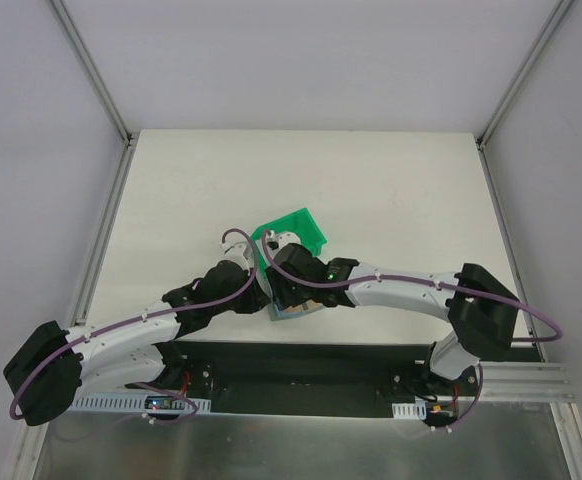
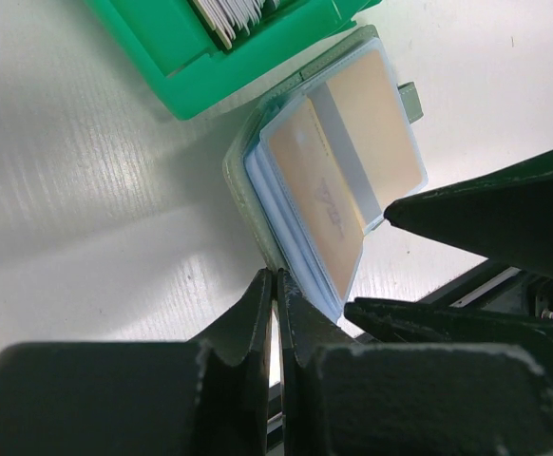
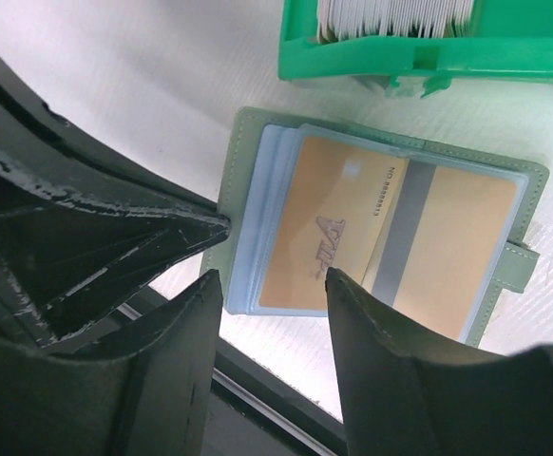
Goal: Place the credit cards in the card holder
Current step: Turn over the card slot in the card holder.
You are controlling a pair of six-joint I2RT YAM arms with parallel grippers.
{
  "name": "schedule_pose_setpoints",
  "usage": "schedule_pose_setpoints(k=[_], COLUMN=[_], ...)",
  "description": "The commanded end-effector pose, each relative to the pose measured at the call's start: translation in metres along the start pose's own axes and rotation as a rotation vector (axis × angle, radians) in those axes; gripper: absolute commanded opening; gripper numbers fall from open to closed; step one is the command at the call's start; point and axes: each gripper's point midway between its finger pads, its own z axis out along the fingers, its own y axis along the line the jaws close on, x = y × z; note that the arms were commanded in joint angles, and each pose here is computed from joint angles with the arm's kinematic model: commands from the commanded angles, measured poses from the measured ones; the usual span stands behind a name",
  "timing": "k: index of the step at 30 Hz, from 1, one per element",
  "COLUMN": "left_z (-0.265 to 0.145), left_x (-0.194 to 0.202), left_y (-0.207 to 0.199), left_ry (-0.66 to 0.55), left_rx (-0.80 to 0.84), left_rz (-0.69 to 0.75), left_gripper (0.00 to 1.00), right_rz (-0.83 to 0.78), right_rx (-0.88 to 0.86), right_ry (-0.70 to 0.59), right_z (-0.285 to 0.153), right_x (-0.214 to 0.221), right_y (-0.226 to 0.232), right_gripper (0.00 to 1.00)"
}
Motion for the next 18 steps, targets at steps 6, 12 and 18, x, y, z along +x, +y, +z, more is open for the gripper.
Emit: schedule_pose_setpoints(k=[6, 12, 18], left_z=[-0.0019, -0.0022, -0.0018], left_x=[-0.0107, -0.0106, -0.0096], left_y=[-0.0077, -0.0088, -0.0074], left_ry=[-0.03, -0.03, -0.028], left_rx=[0.025, 0.029, 0.024], left_rz=[-0.012, -0.011, -0.014], left_gripper=[0.0, 0.0, 0.0], right_rz=[0.005, 0.001, -0.002], right_rx=[0.043, 0.071, 0.081], right_ry=[0.045, 0.062, 0.05], right_z=[0.0107, 0.0136, 0.0092], right_x=[0.0061, 0.0105, 0.0079], right_y=[-0.0047, -0.0098, -0.0124], right_gripper=[0.5, 0.48, 0.47])
